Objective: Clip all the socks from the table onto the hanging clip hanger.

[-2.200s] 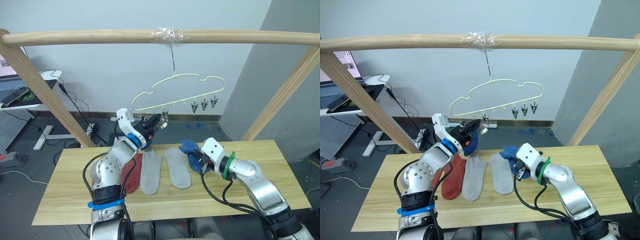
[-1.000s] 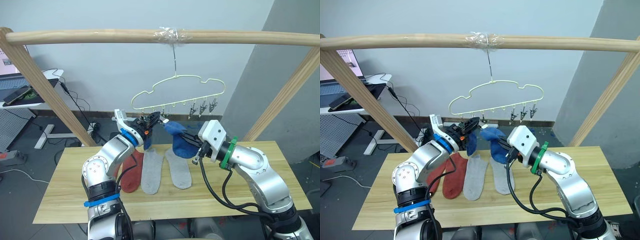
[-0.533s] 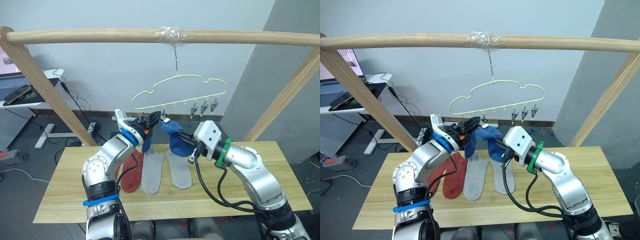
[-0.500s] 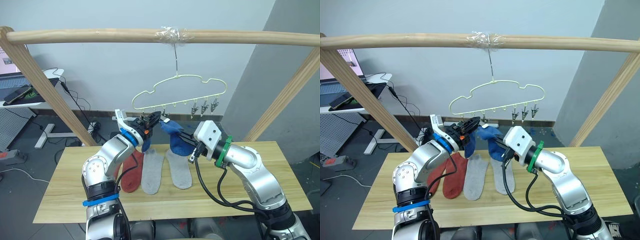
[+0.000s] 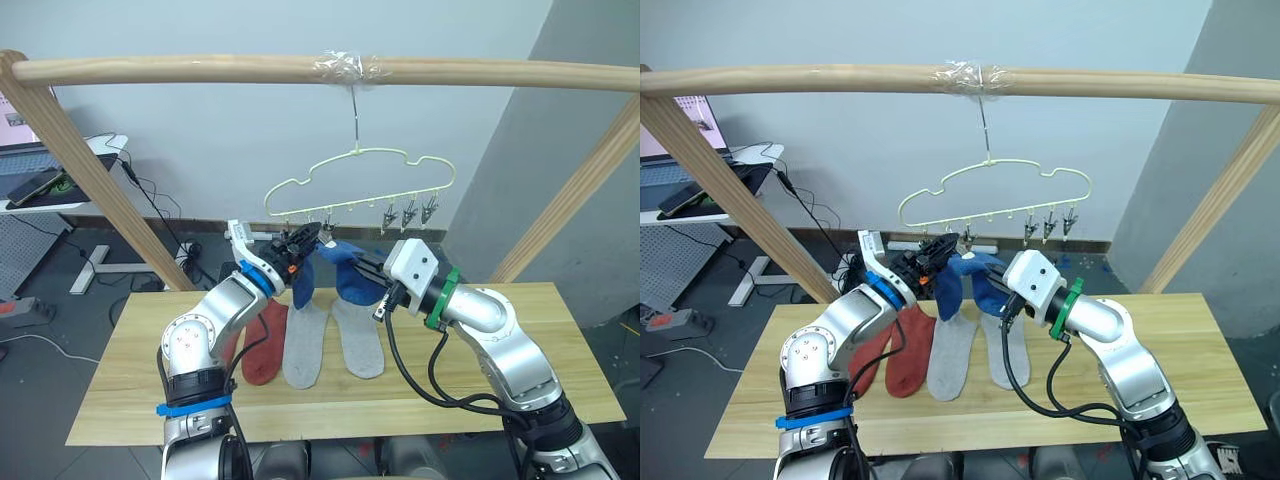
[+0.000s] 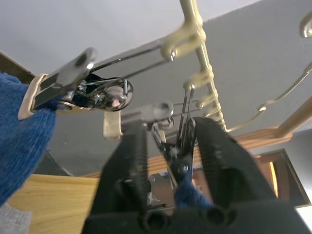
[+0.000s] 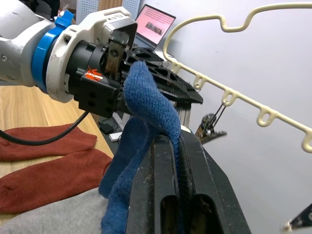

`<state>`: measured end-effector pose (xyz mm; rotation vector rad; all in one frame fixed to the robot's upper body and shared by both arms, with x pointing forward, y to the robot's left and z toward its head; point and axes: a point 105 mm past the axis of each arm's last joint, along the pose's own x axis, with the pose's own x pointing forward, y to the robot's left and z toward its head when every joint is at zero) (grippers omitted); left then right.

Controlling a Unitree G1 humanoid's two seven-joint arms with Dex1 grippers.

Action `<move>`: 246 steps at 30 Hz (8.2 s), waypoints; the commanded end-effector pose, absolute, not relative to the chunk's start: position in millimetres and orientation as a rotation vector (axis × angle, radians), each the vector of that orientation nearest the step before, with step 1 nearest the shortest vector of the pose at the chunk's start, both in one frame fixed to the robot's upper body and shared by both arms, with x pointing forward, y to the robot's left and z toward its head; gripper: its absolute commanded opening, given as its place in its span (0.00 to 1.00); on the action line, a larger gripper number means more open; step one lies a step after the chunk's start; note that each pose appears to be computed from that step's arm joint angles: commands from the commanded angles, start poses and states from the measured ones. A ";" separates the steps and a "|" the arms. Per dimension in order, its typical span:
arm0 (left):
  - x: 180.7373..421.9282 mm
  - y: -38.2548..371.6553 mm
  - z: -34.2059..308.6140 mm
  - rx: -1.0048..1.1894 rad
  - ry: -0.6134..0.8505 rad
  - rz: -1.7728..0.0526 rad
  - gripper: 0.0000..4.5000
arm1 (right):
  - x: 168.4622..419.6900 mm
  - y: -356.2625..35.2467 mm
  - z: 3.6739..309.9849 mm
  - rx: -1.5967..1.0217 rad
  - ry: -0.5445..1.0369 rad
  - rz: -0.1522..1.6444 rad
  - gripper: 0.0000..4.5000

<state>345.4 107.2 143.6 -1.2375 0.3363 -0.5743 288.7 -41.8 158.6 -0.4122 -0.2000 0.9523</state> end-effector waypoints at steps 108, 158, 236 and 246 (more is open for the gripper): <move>393.0 58.1 148.6 -0.134 -0.211 -0.451 0.14 | 288.5 -94.0 183.1 -0.024 -0.140 0.700 1.00; 346.8 113.3 153.9 -0.237 0.012 -0.521 0.01 | 313.0 -88.3 -58.4 -0.465 0.598 0.871 0.01; 301.6 134.8 136.6 -0.361 0.378 -0.664 0.99 | 305.9 -34.8 109.9 -0.216 0.016 0.914 0.00; 281.4 150.2 161.1 -0.114 0.091 -0.697 1.00 | 323.2 -51.6 86.6 -0.129 0.105 0.822 0.48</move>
